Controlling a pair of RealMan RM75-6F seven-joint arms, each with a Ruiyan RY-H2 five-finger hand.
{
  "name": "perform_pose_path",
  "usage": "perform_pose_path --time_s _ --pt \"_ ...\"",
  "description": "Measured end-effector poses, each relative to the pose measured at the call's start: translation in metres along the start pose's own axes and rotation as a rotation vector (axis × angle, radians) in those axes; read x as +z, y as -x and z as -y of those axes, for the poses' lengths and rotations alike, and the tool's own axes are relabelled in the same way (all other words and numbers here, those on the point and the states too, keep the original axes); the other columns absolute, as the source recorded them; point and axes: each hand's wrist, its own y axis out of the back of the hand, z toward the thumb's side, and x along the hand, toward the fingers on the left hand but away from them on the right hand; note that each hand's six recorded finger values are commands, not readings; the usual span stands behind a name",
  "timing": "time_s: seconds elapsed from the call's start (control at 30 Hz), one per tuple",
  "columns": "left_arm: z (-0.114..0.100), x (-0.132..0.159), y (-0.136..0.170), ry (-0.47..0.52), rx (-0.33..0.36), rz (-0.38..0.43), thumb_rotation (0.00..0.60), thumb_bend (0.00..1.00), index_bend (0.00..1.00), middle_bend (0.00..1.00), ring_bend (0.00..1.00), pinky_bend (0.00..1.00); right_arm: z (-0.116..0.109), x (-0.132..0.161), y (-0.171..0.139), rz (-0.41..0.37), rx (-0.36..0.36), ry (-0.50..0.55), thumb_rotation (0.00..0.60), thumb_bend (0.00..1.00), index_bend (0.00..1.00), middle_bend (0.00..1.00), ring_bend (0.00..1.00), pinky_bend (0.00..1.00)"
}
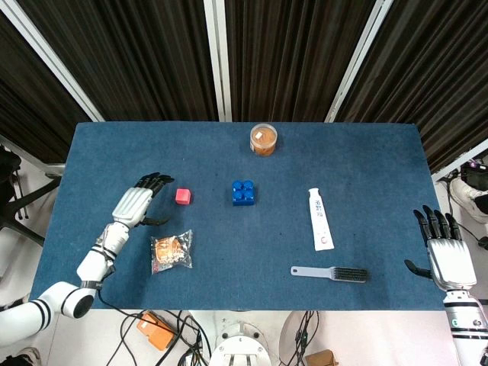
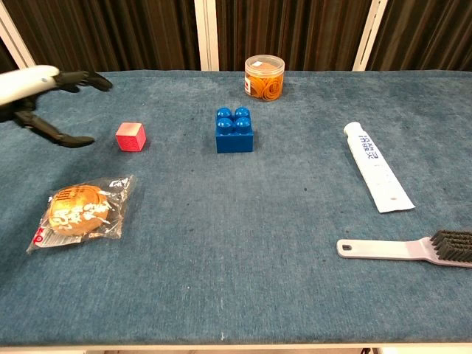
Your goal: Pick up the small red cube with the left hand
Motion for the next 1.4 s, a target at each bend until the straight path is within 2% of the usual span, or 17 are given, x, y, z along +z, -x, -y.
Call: perform_pose_path --time_s 0.47,0.57,0.7,0.83,0.97,1.2,1.3,1.4 --pt "0.034 0.003 -0.041 -0.009 -0.024 -0.053 0.600 0.25 0.27 0.21 0.07 0.08 -0.002 -0.001 -0.005 0.003 -0.014 0.007 0.600 0.30 0.00 0.00 0.00 0.03" --pt "0.039 0.002 -0.047 -0.019 -0.028 -0.065 0.600 0.27 0.33 0.25 0.10 0.08 -0.004 -0.002 -0.006 0.004 -0.020 0.014 0.600 0.30 0.00 0.00 0.00 0.03" --pt "0.044 0.001 -0.052 -0.027 -0.022 -0.072 0.600 0.35 0.45 0.31 0.13 0.08 -0.007 -0.004 -0.007 0.002 -0.027 0.021 0.600 0.30 0.00 0.00 0.00 0.03" --pt "0.046 0.003 -0.057 -0.033 -0.009 -0.071 0.600 0.47 0.55 0.35 0.16 0.08 -0.008 -0.004 -0.008 0.000 -0.030 0.023 0.600 0.30 0.00 0.00 0.00 0.03" --pt "0.043 0.006 -0.058 -0.037 0.017 -0.057 0.600 0.58 0.59 0.39 0.19 0.10 -0.008 -0.005 -0.009 0.000 -0.032 0.024 0.600 0.30 0.00 0.00 0.00 0.03" --pt "0.025 0.018 -0.040 -0.046 0.104 0.008 0.600 0.63 0.62 0.48 0.29 0.24 -0.007 -0.004 -0.008 0.000 -0.026 0.023 0.600 0.30 0.00 0.00 0.00 0.03" --pt "0.016 0.023 -0.020 -0.066 0.135 0.043 0.600 0.63 0.62 0.49 0.30 0.25 -0.006 -0.003 -0.008 -0.002 -0.026 0.018 0.600 0.30 0.00 0.00 0.00 0.03" --pt "0.008 0.028 0.015 -0.121 0.163 0.076 0.600 0.63 0.62 0.49 0.30 0.25 -0.005 -0.002 -0.008 -0.005 -0.023 0.015 0.600 0.30 0.00 0.00 0.00 0.03"
